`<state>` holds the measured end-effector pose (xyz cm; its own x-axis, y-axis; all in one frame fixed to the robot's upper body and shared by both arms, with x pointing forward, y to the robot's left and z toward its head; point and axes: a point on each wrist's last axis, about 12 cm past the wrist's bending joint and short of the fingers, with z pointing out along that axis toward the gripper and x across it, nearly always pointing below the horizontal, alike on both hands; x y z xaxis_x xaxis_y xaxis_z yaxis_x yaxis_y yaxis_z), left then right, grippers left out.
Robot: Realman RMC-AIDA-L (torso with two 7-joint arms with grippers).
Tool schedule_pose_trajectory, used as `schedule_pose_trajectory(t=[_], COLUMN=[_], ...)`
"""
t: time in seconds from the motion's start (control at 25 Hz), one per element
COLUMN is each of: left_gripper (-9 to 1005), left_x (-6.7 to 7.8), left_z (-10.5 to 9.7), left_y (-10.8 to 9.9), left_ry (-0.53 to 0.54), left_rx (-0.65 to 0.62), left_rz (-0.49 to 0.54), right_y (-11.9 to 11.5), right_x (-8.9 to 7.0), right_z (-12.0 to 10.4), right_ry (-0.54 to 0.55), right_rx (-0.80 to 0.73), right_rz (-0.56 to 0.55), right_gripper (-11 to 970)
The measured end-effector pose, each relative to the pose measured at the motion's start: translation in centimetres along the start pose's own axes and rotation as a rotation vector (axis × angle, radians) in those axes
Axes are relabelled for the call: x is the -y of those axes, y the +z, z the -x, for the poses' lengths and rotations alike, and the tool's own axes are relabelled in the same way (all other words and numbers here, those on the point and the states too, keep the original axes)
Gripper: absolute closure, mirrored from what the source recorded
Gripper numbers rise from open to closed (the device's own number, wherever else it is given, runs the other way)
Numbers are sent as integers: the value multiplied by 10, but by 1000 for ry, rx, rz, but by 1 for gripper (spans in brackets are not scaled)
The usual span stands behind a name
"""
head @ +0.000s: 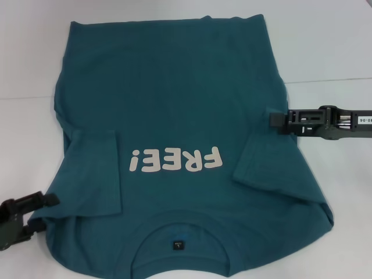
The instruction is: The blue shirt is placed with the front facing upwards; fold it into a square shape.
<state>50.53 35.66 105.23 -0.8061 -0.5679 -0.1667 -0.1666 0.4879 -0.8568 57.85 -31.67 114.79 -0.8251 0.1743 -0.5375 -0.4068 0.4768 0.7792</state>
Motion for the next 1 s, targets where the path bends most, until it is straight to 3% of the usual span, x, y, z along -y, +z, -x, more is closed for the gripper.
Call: schedule_pose_trajectory(t=[0.2, 0.56, 1.0], left_gripper=[183, 183, 183], left_x=[5, -9, -15], left_z=[-1, -10, -16], left_y=[1, -12, -13], left_ry=[11, -27, -51], left_rx=[-17, -4, -16], left_rz=[-28, -5, 11], right_y=[-1, -3, -4], right_x=[0, 2, 2], right_z=[0, -1, -2], right_ry=[1, 8, 11], right_rx=[4, 12, 13], right_rz=[0, -3, -5], right_gripper=[329, 329, 329])
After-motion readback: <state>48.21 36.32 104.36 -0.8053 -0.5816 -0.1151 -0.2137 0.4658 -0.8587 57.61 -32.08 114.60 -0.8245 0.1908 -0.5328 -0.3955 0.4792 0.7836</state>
